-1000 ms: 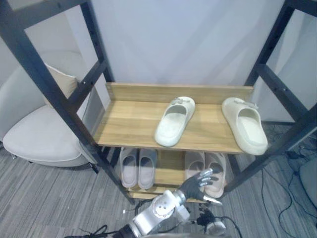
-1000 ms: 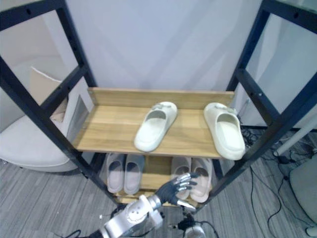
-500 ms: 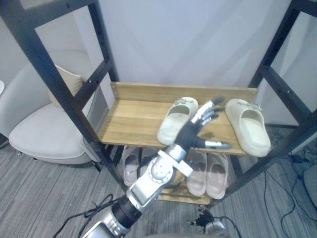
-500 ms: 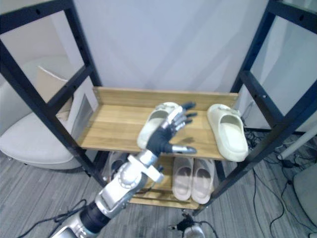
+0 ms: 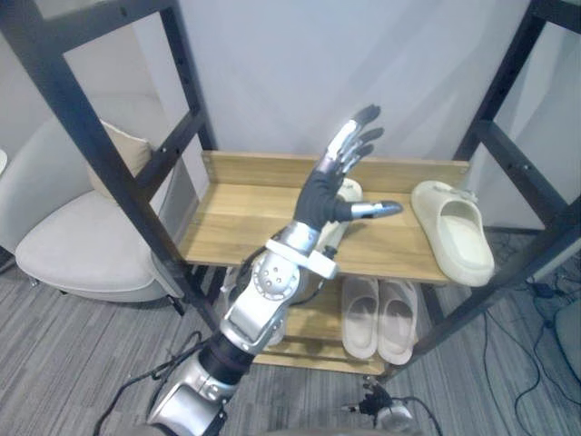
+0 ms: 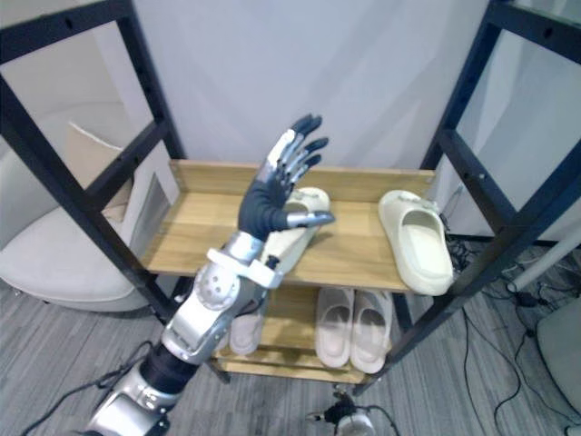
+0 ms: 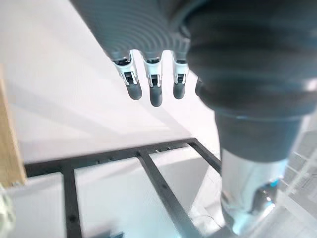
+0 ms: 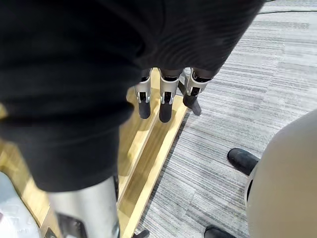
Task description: Organize the slippers on the shoe rack
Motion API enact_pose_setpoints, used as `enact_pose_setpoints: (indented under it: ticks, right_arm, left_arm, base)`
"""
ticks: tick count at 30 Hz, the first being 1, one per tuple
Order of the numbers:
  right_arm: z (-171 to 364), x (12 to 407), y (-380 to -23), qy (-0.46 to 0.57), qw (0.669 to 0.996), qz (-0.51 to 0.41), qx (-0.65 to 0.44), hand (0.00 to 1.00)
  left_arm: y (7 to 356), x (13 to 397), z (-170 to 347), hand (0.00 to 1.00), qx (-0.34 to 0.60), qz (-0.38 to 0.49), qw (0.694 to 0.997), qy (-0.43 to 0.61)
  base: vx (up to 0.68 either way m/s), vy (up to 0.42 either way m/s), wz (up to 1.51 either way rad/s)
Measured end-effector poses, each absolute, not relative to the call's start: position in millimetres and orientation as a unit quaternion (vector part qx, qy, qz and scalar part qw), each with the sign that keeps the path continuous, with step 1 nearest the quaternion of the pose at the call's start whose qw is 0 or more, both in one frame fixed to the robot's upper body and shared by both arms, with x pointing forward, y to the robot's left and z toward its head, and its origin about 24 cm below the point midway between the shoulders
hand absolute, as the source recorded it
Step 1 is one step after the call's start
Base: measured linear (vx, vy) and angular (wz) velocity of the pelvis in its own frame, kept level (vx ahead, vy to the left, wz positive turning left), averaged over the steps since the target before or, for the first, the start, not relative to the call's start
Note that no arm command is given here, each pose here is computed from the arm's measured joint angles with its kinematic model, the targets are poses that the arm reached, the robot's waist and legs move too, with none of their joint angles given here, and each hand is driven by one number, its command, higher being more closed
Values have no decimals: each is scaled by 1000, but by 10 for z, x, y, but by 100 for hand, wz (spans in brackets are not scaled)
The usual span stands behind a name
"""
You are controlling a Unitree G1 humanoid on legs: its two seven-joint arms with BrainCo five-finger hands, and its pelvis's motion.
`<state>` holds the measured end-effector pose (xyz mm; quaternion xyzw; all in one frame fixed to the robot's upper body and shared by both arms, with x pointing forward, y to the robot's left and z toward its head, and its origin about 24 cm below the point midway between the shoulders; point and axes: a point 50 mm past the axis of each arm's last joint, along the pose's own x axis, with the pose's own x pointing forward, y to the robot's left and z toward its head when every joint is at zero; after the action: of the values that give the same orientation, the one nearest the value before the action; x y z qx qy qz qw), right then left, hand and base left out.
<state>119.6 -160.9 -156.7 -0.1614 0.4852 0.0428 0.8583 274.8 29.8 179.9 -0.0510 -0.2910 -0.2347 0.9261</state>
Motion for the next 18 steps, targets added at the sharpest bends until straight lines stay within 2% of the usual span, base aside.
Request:
enact_pose_setpoints:
  ticks: [5, 9, 14, 18]
  right_arm:
    - [-1554, 1242, -1607, 482, 860, 49, -158, 0]
    - [-1547, 1257, -1622, 481, 861, 49, -159, 0]
    - [-1524, 1296, -1613, 472, 866, 52, -157, 0]
    - [-1517, 1315, -1578, 469, 870, 47, -145, 0]
  left_arm:
    - [544, 2991, 1473, 0, 27, -191, 955, -224]
    - [786, 3117, 1371, 0, 74, -148, 966, -201]
    - [1085, 3223, 1277, 0, 161, -98, 965, -181]
    - [1270, 3266, 1309, 0, 195, -56, 962, -183]
  base:
    - [-28, -11, -9]
    - [-20, 1, -12]
    - [12, 9, -6]
    - [4, 5, -3]
